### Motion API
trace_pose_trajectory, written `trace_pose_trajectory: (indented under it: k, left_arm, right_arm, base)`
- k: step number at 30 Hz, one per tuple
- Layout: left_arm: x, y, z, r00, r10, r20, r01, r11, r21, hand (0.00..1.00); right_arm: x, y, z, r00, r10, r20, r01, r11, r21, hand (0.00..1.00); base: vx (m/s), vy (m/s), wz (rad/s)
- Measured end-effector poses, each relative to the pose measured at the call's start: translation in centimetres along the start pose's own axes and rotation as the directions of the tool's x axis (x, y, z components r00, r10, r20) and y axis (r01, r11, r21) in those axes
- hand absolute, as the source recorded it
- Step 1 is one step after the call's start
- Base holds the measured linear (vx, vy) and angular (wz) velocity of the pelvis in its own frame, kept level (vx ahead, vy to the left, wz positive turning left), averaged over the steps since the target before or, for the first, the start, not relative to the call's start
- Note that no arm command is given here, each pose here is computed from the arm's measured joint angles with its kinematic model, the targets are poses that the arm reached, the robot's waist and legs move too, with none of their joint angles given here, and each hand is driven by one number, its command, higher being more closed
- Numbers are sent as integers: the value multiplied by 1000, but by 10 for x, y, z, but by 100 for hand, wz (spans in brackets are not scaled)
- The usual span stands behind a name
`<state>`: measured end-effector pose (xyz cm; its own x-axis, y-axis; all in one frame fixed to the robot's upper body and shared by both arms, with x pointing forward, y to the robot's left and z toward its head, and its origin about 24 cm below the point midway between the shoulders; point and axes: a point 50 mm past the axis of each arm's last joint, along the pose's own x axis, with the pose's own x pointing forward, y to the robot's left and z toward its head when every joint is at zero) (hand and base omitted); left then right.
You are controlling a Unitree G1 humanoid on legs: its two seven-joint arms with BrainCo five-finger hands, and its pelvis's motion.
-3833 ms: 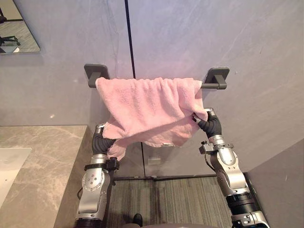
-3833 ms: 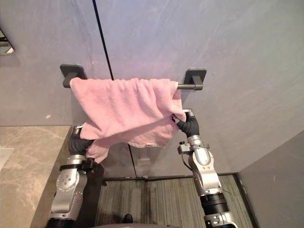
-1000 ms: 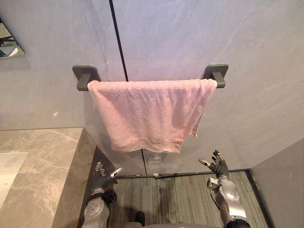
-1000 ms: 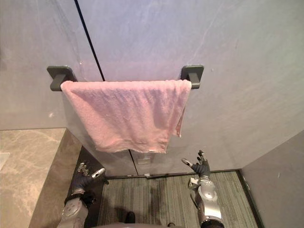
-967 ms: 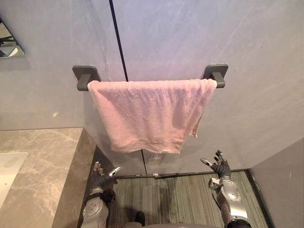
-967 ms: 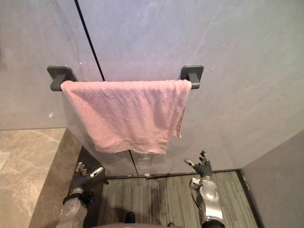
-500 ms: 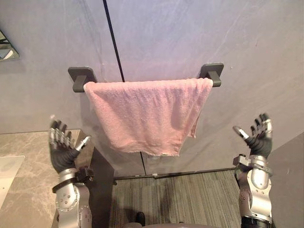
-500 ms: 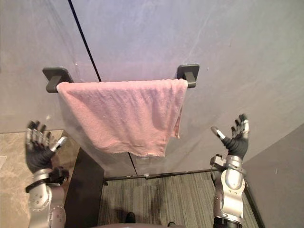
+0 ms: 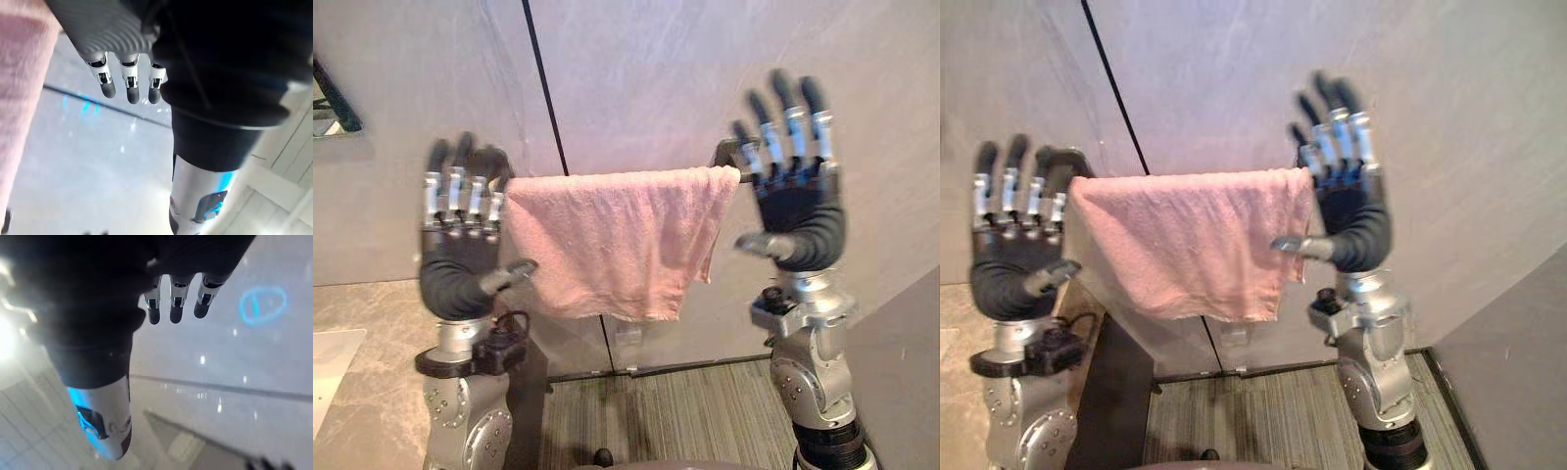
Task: Organize washtable
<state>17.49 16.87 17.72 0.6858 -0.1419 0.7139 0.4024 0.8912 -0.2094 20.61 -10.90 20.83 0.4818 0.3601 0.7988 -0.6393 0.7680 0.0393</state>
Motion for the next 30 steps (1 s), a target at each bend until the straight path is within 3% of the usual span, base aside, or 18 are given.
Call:
trace_pose_trajectory:
  k: [4, 8, 12, 19, 25, 30]
  left_arm:
    - [-8, -13, -29, 958, -227, -176, 191, 961, -203, 0]
    - [-19, -4, -47, 909, -286, -304, 224, 949, -223, 0]
    - [-32, 11, -63, 873, -259, -413, 194, 962, -193, 0]
    - [-53, 32, -86, 796, -186, -576, 165, 982, -88, 0]
    - [-59, 49, -111, 752, -65, -656, 101, 995, 17, 0]
    - [-63, 56, -125, 727, 27, -686, 49, 995, 91, 0]
  right_arm:
    - [-9, 10, -27, 965, 195, -173, -167, 972, 163, 0]
    - [-26, 6, -45, 912, 267, -313, -200, 952, 231, 0]
    - [-52, -8, -66, 841, 243, -484, -139, 961, 241, 0]
    - [-84, -28, -89, 710, 173, -682, -121, 985, 124, 0]
    - [-103, -42, -106, 612, 76, -787, -135, 991, -9, 0]
    - [-100, -47, -120, 595, -9, -804, -134, 985, -111, 0]
  base:
    - [-46, -12, -2]
    - [-46, -11, -2]
    - [-39, -12, 0]
    - [-8, -8, -2]
    - [6, -10, 3]
    - [0, 0, 0]
